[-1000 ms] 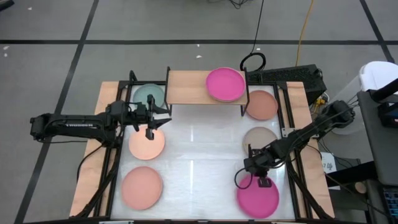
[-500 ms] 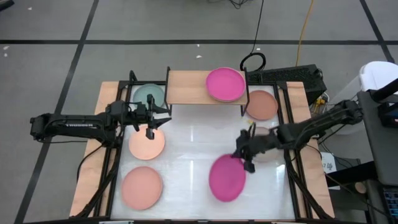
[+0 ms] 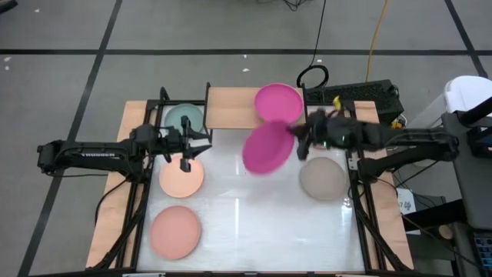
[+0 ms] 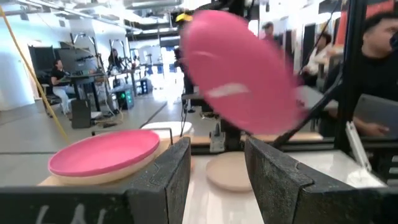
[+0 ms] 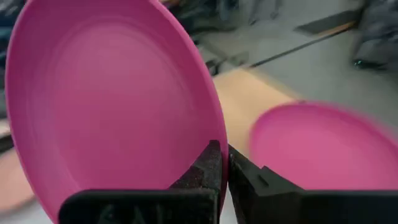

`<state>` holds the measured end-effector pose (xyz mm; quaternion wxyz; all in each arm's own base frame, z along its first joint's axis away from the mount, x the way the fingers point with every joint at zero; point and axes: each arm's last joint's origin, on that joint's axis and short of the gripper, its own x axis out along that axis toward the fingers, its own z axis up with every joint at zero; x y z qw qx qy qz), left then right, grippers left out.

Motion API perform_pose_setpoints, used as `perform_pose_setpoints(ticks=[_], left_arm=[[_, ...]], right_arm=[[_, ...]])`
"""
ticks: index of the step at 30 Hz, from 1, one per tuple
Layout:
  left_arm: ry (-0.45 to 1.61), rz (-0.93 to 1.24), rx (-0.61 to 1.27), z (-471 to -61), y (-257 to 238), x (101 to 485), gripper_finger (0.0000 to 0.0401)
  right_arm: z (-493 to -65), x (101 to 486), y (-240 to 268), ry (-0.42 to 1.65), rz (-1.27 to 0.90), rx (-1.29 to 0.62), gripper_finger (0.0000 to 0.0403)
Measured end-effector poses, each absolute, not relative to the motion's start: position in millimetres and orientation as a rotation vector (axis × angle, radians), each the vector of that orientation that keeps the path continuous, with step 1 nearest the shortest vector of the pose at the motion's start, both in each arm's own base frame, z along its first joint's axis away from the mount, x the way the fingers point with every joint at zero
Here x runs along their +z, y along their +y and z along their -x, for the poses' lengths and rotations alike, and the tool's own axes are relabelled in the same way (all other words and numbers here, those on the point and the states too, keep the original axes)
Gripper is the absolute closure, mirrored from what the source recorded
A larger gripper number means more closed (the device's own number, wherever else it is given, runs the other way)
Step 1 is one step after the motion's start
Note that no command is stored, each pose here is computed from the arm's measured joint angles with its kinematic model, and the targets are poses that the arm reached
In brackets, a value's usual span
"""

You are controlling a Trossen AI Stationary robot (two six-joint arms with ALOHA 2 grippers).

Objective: Place and stack plates onto a shelf
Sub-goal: Stack the pink plate on top of the pink plate on the shelf

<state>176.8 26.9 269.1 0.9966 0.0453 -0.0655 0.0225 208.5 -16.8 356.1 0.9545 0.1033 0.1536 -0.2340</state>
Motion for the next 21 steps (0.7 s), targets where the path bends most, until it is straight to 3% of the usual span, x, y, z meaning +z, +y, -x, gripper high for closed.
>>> perform_pose_setpoints(ticks=[11,21], left_arm=[[-0.176,-0.102,0.022,-176.4,24.7,273.4,0.0242],[-0.185,-0.1,0.022,-176.2,24.6,274.2,0.0242]], right_arm=[[-211.5,382.5,-96.1,0.262,-0.206,-0.782,0.0403],[-214.6,351.5,-170.2,0.394,-0.49,-0.706,0.0403]])
